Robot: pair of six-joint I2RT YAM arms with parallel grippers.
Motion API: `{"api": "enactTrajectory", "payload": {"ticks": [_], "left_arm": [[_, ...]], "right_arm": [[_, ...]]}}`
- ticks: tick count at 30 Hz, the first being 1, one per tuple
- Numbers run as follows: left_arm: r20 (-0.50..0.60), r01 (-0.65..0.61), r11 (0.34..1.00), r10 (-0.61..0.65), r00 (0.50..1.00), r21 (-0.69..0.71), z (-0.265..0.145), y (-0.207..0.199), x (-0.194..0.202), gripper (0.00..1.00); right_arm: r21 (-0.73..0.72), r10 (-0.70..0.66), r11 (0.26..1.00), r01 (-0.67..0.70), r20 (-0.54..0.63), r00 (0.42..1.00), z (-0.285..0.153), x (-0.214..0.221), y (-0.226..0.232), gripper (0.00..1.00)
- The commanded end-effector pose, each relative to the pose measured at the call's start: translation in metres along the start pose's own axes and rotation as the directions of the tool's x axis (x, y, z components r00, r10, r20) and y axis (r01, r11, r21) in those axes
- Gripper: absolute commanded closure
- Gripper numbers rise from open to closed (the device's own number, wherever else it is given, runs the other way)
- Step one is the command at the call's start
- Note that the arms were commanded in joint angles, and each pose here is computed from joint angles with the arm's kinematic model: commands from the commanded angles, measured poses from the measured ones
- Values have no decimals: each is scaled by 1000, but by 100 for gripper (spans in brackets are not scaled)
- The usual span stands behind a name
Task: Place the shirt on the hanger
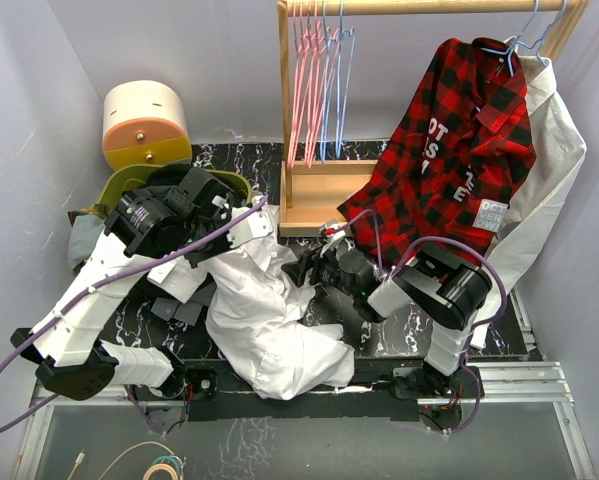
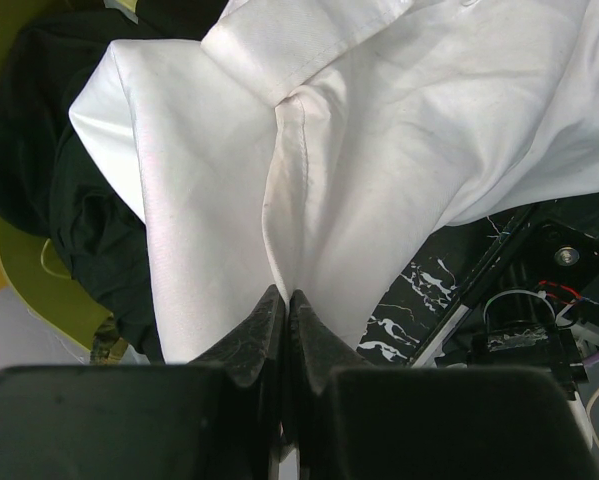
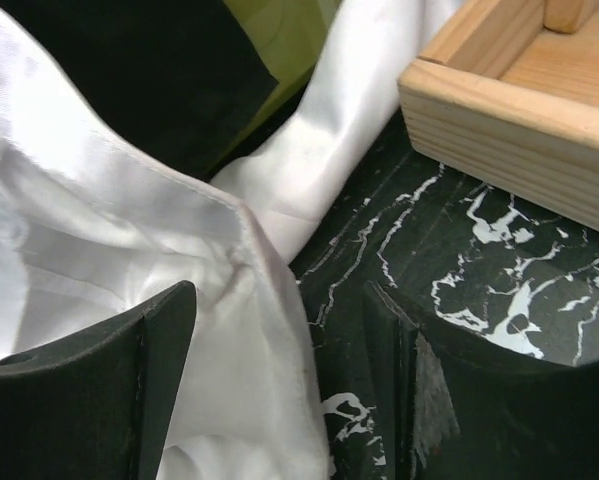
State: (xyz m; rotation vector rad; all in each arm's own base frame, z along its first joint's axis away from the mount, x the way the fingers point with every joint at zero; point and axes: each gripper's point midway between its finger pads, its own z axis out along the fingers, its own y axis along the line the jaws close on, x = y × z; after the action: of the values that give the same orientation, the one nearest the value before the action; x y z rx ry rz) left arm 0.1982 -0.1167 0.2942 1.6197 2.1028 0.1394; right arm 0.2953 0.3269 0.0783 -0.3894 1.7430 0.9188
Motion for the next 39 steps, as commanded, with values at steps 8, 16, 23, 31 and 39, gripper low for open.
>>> {"api": "enactTrajectory", "payload": {"ticks": [8,16,23,31,39], "left_arm": [[23,21,1000,-20,1000,-10,-11,-2,6,100],[120,69,995,-60,991,-74,-36,19,-14,100],[416,171,971,-88,905,-167,-105,55,-63,100],[656,354,851,-15,754,-388,-198,114,-86,100],[831,529,691,193,523,-493,-321,132,-75,100]], "right_arm": [[-105,4,994,-3,9,1000,13,-10,6,79],[24,106,993,-112,190,976,-3,-148,41,92],[220,99,957,-186,354,930,-46,-288,65,92],[101,108,973,-208,598,795,-114,-396,109,92],[-84,-11,991,102,714,700,-180,-475,187,92]]}}
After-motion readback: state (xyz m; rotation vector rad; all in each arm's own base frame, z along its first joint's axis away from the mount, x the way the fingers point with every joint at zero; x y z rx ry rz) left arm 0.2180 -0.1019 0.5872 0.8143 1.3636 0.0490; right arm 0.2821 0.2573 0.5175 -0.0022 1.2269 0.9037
